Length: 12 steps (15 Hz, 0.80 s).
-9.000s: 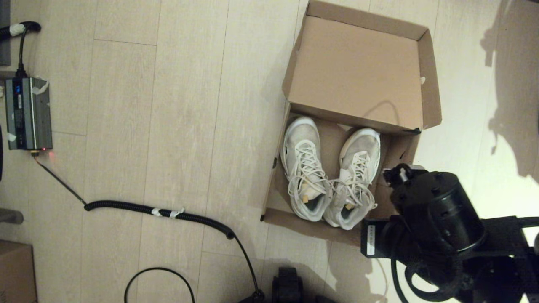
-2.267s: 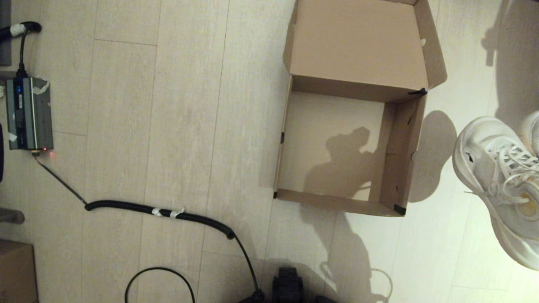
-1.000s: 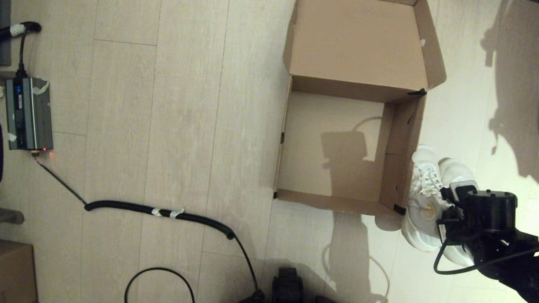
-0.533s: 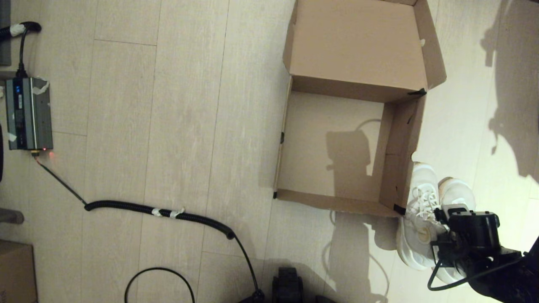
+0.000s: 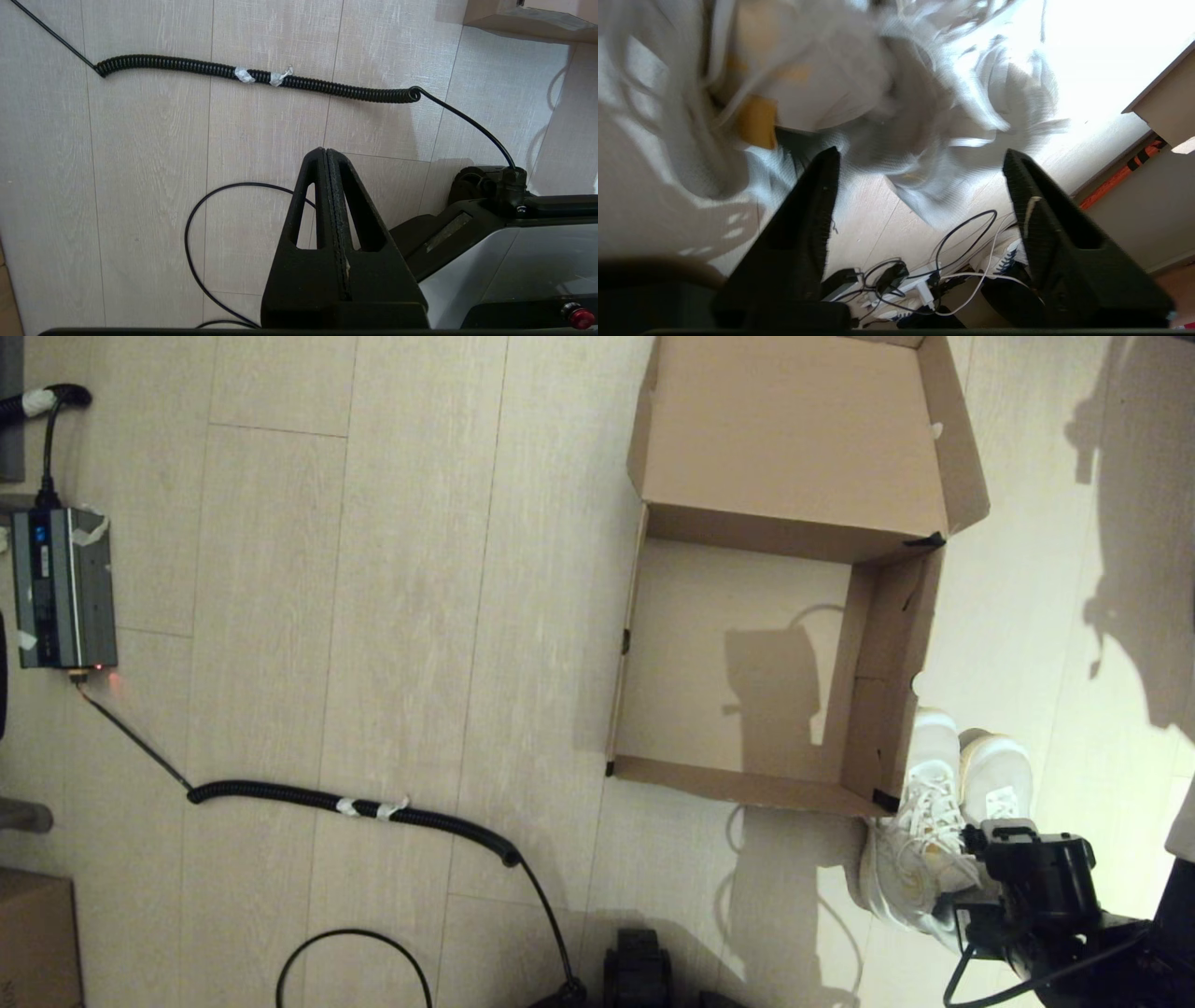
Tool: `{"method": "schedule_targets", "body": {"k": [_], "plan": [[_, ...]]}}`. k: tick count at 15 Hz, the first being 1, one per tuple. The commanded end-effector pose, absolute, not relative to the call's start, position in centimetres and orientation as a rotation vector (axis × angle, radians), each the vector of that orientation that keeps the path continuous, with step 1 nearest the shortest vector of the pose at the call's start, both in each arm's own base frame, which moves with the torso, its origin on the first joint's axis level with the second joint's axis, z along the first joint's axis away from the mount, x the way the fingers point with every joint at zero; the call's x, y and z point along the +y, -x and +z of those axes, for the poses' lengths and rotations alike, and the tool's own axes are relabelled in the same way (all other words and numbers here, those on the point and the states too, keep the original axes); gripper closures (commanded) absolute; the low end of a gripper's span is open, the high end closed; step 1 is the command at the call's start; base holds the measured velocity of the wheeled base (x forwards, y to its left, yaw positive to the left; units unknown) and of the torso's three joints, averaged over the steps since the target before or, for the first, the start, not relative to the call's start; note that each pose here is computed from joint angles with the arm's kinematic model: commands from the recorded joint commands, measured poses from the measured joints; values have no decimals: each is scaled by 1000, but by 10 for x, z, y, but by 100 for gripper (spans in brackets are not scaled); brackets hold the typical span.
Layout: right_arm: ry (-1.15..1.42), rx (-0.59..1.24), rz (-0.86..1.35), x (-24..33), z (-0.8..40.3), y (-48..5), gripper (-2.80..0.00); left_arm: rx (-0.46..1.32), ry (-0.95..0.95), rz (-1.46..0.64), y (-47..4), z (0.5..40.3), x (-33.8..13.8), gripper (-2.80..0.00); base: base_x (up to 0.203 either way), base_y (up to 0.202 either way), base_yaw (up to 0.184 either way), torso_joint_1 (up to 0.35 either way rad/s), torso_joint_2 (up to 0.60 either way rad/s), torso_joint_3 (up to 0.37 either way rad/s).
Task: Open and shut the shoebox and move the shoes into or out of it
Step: Put the shoes out of the shoe box
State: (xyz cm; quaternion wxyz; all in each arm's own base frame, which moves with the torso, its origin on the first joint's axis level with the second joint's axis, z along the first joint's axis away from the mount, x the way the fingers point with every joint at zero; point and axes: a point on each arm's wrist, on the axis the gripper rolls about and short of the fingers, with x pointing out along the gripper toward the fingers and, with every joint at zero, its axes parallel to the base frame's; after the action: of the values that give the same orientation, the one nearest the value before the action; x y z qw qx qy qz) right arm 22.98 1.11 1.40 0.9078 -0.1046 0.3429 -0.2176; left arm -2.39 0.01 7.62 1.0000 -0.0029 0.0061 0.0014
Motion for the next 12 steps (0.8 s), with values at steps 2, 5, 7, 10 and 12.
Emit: {"method": "schedule_targets", "body": {"k": [2, 5, 7, 10, 12], "plan": [[204, 635, -424, 18, 27, -225, 0, 14, 6, 3, 24, 76, 0, 0, 0, 0, 0, 0, 0, 0], [161, 449, -359, 33, 64, -217, 0, 14, 6, 3, 24, 76, 0, 0, 0, 0, 0, 0, 0, 0], [140, 335, -324, 41, 88, -215, 0, 14, 6, 3, 24, 76, 0, 0, 0, 0, 0, 0, 0, 0], [164, 197, -302, 47, 122, -222, 0, 14, 6, 3, 24, 76, 0, 0, 0, 0, 0, 0, 0, 0], [153, 106, -293, 51, 144, -229, 0, 14, 6, 3, 24, 76, 0, 0, 0, 0, 0, 0, 0, 0]]}}
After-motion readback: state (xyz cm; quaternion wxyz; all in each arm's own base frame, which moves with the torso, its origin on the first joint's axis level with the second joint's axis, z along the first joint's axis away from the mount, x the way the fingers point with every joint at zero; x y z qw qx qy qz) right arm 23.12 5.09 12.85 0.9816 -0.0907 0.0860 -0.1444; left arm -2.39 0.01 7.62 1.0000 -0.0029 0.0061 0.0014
